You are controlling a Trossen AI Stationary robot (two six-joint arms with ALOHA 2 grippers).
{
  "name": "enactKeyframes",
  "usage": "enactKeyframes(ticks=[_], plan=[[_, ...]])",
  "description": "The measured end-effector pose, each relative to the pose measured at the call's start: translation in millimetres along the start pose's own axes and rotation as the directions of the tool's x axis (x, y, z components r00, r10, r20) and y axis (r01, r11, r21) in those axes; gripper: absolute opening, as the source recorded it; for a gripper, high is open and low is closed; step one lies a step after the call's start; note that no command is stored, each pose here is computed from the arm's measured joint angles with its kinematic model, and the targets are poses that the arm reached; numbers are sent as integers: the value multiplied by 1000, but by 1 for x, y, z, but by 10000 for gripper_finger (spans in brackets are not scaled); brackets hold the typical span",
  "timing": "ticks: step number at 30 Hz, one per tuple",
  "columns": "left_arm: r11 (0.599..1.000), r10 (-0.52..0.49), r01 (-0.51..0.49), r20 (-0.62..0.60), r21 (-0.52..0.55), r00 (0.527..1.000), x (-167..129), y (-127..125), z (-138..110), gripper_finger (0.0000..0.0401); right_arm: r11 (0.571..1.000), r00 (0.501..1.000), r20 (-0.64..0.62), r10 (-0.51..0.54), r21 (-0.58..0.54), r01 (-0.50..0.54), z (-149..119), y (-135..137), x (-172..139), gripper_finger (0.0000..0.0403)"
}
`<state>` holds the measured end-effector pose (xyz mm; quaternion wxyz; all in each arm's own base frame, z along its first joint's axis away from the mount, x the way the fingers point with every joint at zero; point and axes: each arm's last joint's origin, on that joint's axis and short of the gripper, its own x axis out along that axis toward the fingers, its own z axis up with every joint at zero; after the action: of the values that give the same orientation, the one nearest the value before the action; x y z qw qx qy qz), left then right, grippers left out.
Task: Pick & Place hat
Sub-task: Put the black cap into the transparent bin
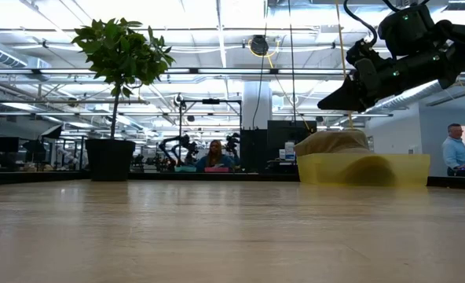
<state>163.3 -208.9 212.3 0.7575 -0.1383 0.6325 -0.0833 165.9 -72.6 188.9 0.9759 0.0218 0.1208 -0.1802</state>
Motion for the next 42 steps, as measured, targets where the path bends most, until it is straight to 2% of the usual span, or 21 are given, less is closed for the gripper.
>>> enactKeyframes(ticks=[9,14,16,20,22,28,33,42], plan=[[996,-92,89,111,29,990,-35,3,-2,120,1000,1000,0,0,0,0,0,0,0,0],[990,-129,134,131,-35,983,-44,2,-6,120,1000,1000,0,0,0,0,0,0,0,0],[981,-170,179,113,-77,979,-45,-4,-12,120,1000,1000,0,0,0,0,0,0,0,0],[965,-239,249,112,-84,965,-46,-18,-24,120,1000,1000,-4,0,0,0,0,0,0,0],[968,-223,235,129,-91,966,-44,-21,-28,120,1000,1000,-7,0,0,0,-1,0,0,0],[992,-77,85,81,-89,994,-18,-22,-35,120,1000,1000,-18,0,1,0,-2,0,0,0],[997,-41,43,35,-57,999,-5,-25,-35,120,1000,1000,-17,0,0,0,-2,0,0,0],[998,20,-19,27,-52,999,-3,-18,-33,120,1000,1000,-16,0,0,0,-2,0,0,0]])
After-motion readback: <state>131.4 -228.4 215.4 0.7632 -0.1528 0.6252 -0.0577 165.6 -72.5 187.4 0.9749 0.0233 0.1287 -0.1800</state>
